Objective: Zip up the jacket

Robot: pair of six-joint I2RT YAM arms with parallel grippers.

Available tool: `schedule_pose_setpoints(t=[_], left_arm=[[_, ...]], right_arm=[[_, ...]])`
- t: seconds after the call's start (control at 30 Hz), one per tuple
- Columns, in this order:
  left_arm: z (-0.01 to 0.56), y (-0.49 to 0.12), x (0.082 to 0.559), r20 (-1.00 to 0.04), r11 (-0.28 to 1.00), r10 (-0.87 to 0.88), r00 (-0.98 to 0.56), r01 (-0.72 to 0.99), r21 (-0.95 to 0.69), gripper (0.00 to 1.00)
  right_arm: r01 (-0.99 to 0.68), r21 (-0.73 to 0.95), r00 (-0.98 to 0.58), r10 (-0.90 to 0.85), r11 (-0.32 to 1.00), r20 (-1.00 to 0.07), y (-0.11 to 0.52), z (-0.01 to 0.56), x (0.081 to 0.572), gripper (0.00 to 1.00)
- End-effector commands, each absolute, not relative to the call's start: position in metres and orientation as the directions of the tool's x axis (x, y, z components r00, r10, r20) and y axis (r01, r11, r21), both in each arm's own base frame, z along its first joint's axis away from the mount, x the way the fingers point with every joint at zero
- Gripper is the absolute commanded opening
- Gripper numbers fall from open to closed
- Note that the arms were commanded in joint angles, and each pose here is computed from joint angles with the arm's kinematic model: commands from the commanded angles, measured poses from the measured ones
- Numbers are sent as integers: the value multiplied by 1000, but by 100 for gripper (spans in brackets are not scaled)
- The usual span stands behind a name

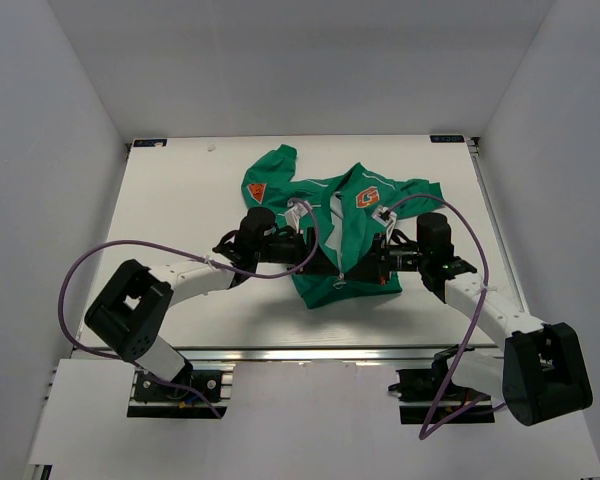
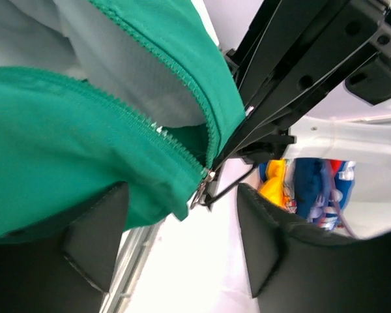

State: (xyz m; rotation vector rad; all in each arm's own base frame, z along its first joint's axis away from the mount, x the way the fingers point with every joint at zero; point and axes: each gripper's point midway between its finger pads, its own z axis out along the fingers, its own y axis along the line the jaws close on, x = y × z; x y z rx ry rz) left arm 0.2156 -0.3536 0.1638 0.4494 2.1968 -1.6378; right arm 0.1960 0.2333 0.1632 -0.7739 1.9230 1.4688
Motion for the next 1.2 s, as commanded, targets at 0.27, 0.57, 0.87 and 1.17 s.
schedule_pose_setpoints(t=[0.27, 0.57, 0.87, 1.17], left_arm=[[191, -361, 207, -522, 136, 50, -851, 524, -841, 42], [193, -360, 208, -542, 137, 57, -838, 544, -828, 35], [184, -356, 217, -559, 220, 35, -828, 552, -804, 0], [195, -358, 203, -654, 214, 75, -752, 653, -726, 0]], right_arm=[[-760, 601, -634, -77, 246, -770, 235, 166, 204, 0], [-753, 614, -638, -36, 238, -769, 239, 177, 211, 0], [-755, 615, -636, -24, 228, -771, 241, 183, 213, 0], [-750, 625, -633, 38, 216, -773, 246, 206, 224, 0]])
